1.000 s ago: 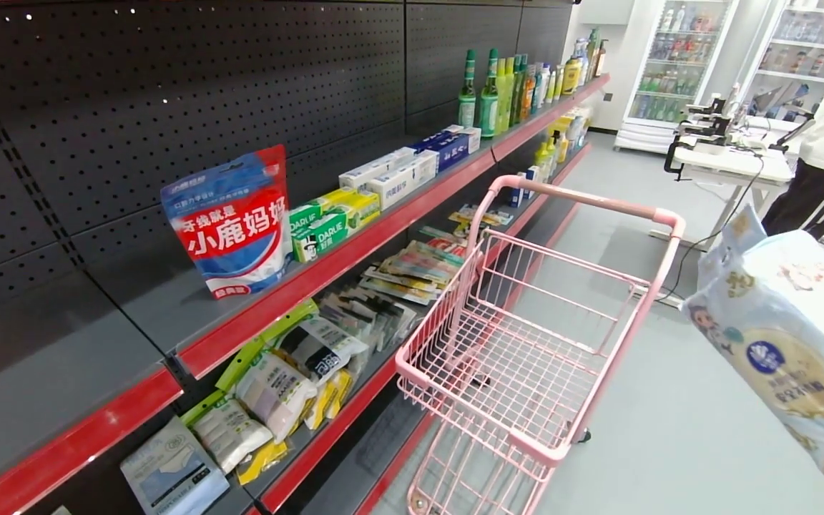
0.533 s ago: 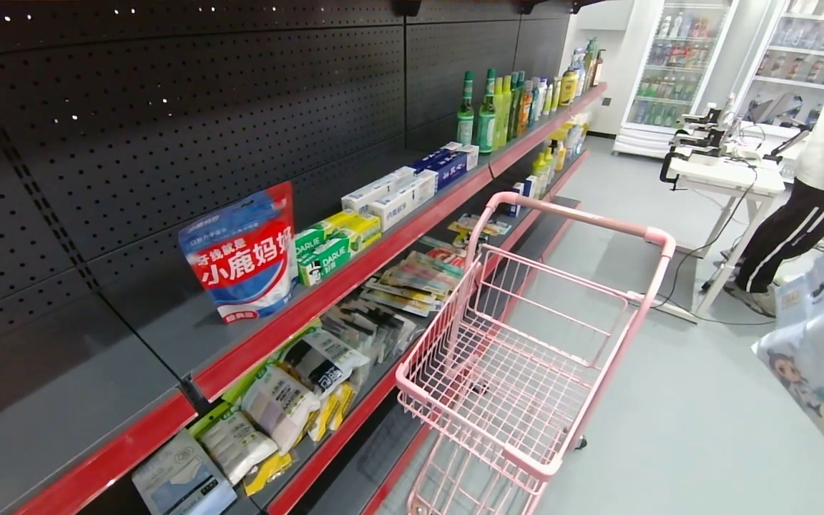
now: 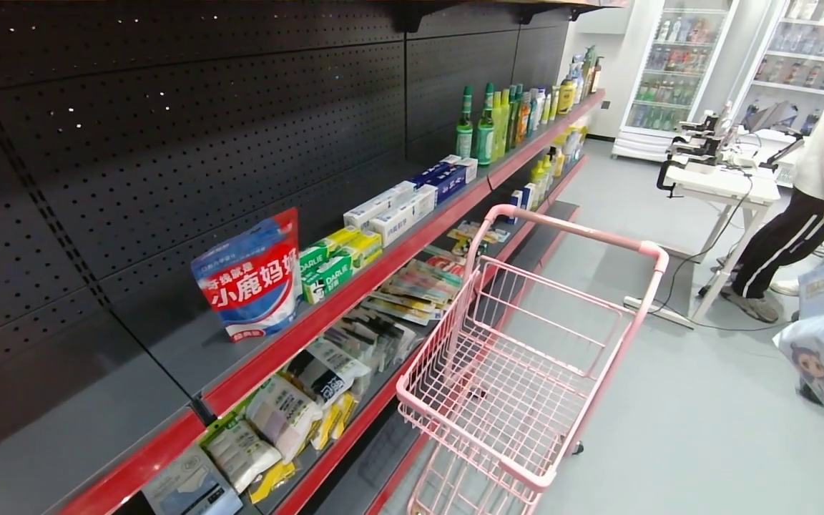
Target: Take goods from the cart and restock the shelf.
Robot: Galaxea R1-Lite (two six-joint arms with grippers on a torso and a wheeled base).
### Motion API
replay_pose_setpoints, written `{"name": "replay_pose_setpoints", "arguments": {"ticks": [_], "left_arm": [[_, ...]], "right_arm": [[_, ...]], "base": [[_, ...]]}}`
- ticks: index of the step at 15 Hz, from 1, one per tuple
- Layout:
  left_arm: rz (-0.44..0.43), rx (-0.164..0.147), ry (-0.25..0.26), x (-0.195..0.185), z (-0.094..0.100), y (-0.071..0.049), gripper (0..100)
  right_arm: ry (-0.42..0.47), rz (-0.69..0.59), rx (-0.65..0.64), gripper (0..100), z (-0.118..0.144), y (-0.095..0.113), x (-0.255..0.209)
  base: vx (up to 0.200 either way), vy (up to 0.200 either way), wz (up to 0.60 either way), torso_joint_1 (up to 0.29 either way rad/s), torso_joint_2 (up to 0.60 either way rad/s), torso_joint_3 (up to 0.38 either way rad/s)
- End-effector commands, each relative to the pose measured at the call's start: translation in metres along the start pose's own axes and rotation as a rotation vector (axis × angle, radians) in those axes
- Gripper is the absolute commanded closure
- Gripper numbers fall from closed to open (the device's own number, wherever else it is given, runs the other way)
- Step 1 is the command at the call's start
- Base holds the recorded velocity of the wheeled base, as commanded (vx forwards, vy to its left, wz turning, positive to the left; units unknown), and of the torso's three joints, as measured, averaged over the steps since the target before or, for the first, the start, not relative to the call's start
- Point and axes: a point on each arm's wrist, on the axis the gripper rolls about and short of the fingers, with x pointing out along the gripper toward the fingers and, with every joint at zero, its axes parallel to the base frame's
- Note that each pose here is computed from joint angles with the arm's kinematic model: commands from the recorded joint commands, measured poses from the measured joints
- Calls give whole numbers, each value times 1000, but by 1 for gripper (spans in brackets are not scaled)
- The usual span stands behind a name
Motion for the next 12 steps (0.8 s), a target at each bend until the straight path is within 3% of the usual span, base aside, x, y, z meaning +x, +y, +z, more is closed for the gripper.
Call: {"name": "replay_pose_setpoints", "arguments": {"ticks": [1, 12], "left_arm": [[0, 0, 1, 0, 0, 0, 0], [0, 0, 1, 0, 0, 0, 0]], "right_arm": [[12, 5, -3, 100, 0, 0, 3], [2, 2, -6, 100, 1, 0, 3]], "base": [[0, 0, 0, 163, -354, -198], [0, 0, 0, 127, -274, -145]]}}
